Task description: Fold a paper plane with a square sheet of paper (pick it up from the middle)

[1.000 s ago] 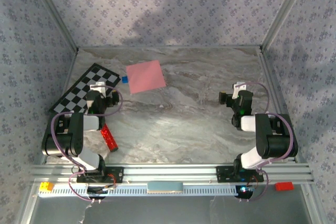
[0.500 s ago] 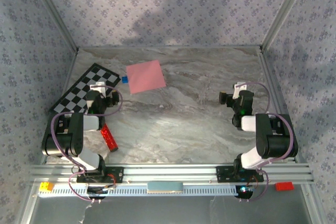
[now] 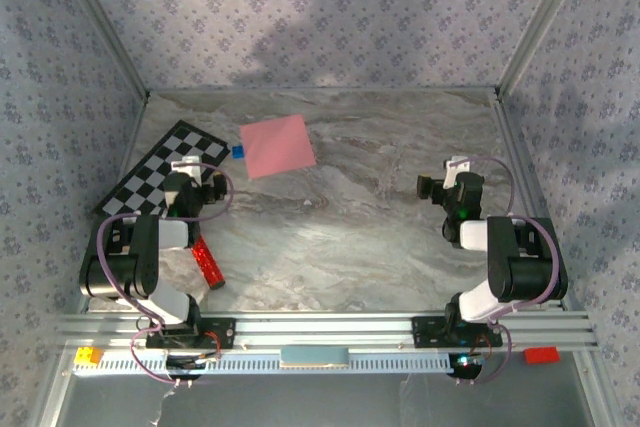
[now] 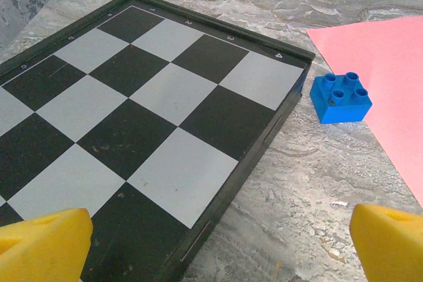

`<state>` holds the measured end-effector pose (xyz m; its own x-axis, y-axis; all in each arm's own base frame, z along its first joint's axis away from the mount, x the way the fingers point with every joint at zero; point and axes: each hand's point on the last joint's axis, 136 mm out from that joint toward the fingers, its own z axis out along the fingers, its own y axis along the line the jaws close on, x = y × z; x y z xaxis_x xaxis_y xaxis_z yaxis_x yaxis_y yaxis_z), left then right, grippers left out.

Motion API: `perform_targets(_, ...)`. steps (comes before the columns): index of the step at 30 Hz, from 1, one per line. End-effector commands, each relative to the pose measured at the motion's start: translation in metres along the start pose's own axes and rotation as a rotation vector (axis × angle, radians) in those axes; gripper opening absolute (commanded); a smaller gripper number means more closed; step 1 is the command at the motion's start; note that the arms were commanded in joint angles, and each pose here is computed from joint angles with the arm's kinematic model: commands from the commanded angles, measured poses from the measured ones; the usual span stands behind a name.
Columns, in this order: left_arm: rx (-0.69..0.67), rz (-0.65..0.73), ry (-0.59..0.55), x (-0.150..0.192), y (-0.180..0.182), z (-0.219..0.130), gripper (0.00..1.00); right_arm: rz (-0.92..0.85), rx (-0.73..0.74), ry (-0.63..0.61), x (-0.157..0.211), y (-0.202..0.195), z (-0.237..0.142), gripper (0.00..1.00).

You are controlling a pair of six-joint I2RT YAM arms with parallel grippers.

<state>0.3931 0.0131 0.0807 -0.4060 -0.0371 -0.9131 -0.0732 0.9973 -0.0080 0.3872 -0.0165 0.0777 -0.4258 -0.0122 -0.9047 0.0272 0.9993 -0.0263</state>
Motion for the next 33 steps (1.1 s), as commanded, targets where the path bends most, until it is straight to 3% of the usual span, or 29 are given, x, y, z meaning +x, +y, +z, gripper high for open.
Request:
perform_targets(1,0.035,0.025,-0.038,-0.009,-0.006,-0.001,1.0,-0.02,-0.007,-0.026,-0.006,0.005,-0.001,1.0)
perform_targets(9,0.056,0.045,-0.055,-0.022,-0.012,-0.013,0.97,-0.058,-0.022,-0.054,-0.014,0.012,-0.008,1.0)
perform_targets(21,0.107,-0.196,0.198,-0.055,-0.026,-0.023,1.0,0.087,-0.121,0.153,-0.049,0.028,-0.031,1.0)
perform_targets(24,0.221,-0.289,0.274,-0.062,-0.05,-0.016,0.96,0.289,-0.102,0.257,-0.05,0.025,-0.033,1.0)
perform_targets(27,0.394,-0.35,0.345,-0.067,-0.089,-0.007,0.86,0.437,-0.246,0.307,-0.049,0.042,-0.03,1.0)
perform_targets(33,0.452,-0.247,0.479,-0.065,-0.161,0.012,0.83,0.509,-0.401,0.337,-0.056,0.078,-0.033,1.0)
